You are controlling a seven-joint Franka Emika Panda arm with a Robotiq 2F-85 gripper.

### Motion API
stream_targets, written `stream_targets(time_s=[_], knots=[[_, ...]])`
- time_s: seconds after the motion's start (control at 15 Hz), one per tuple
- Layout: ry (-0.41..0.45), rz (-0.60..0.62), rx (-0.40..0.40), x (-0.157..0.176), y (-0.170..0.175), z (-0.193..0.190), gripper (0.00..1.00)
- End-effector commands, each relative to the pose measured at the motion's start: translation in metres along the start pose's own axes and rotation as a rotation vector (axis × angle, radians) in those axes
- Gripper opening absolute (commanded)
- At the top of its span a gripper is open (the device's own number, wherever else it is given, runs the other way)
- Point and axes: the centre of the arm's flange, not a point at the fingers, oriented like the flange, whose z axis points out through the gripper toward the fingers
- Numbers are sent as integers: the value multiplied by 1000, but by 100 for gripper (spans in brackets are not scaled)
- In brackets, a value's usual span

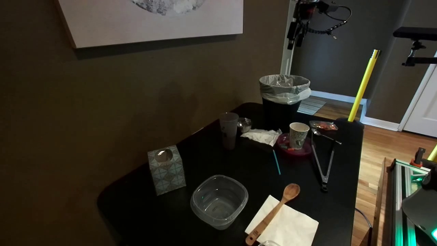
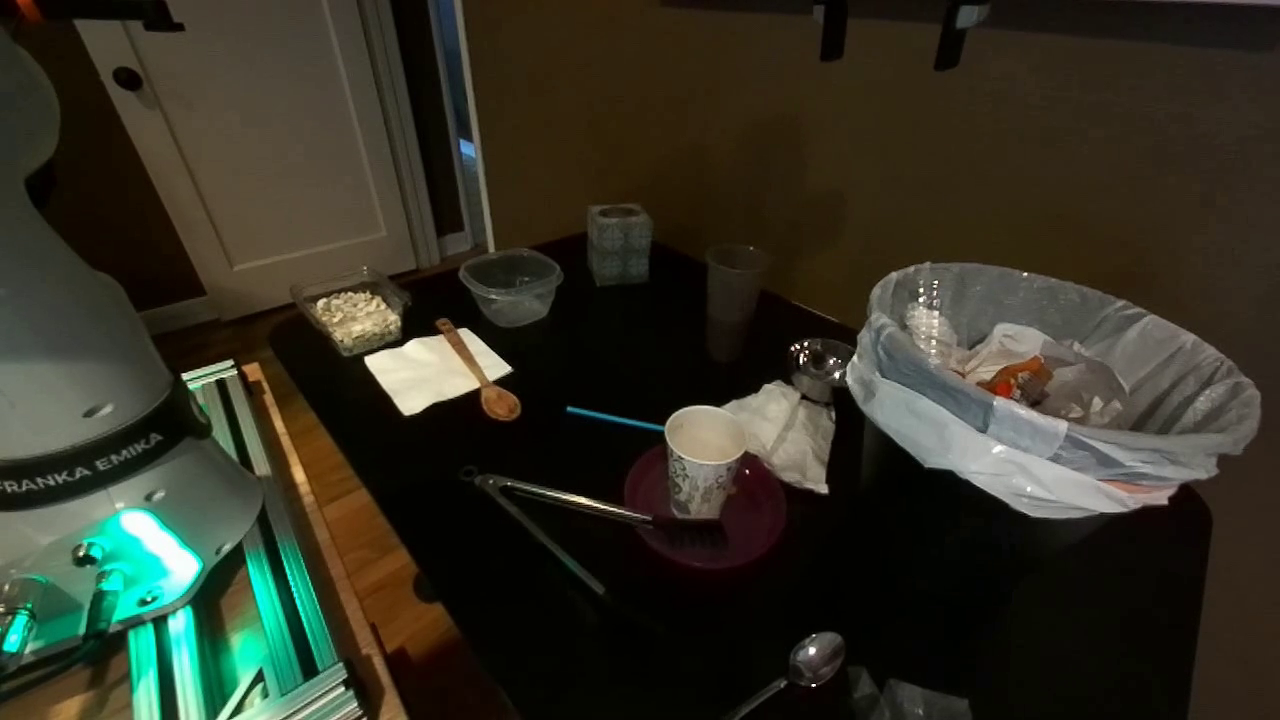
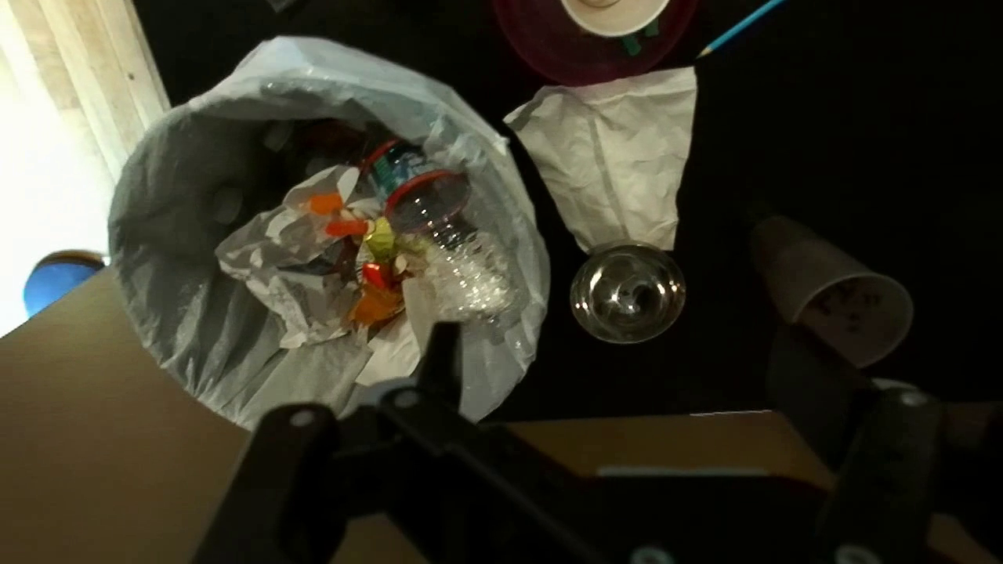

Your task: Move the black bin backwards.

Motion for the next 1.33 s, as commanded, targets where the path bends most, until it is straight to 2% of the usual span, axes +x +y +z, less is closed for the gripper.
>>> stream_targets(time_s=[0.0, 0.13, 0.27, 0.4, 0.53, 0.6, 0.67, 0.73, 0.93, 1.27], knots=[[-8, -136, 3, 54, 51, 11, 100], [-2, -215, 12, 85, 63, 18, 100], [21, -265, 55, 116, 67, 30, 100], [40, -280, 116, 137, 61, 44, 100], [19, -274, 169, 151, 47, 57, 100], [-3, -269, 195, 155, 41, 65, 100], [-7, -330, 200, 153, 33, 69, 100], [7, -294, 163, 123, 25, 68, 100], [4, -315, 175, 135, 18, 76, 100], [9, -315, 171, 135, 22, 74, 100]])
